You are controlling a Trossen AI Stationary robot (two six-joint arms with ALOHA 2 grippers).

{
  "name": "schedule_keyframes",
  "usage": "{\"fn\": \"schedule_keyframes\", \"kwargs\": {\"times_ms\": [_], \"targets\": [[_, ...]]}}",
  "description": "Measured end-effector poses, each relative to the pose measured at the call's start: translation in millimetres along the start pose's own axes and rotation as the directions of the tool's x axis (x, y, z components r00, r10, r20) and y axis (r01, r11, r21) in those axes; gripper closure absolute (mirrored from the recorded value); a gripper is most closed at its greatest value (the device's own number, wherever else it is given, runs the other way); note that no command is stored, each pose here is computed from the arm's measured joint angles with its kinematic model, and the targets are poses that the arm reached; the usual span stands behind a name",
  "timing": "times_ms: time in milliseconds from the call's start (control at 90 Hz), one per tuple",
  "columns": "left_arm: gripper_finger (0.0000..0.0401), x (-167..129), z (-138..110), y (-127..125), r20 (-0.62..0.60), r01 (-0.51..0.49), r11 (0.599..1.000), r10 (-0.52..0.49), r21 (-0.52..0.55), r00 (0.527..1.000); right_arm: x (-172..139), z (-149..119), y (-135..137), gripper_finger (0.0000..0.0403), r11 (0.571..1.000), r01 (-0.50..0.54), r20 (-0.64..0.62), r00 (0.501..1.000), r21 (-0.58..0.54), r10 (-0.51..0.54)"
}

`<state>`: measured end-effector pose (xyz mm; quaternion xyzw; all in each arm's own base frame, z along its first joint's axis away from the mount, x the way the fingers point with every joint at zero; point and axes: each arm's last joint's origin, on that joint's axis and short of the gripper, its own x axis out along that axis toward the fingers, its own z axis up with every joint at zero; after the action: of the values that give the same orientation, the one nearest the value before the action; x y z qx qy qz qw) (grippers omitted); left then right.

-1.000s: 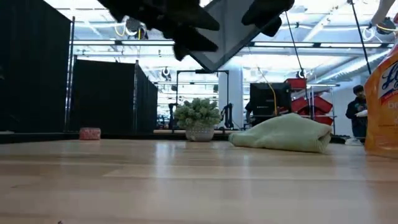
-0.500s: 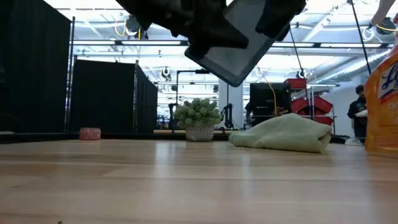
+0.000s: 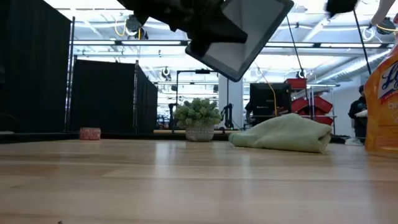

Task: Apply microfiber cloth
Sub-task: Spray the front of the cellphone with a spray bottle

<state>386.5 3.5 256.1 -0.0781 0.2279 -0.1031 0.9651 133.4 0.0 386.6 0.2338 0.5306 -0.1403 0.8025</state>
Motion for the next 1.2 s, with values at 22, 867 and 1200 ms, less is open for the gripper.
{"fn": "schedule_keyframes", "kwargs": {"times_ms": [22,867,1200], "targets": [[0.0395,0,0,0,0.003,0.0,1.0,0.0,0.001,1.0,-1,-3,-2,0.0225,1.0,0.012,-0.017,1.0,0.025,-0.011],[0.0396,40,-20,-10,0.041,0.1,0.994,-0.102,0.035,0.994,78,-53,-17,0.0245,0.765,0.167,-0.343,0.936,0.622,0.075],[0.0396,45,-22,-12,0.053,0.11,0.993,-0.112,0.043,0.992,100,-45,0,0.0245,0.746,-0.006,-0.208,0.959,0.666,0.194]]}}
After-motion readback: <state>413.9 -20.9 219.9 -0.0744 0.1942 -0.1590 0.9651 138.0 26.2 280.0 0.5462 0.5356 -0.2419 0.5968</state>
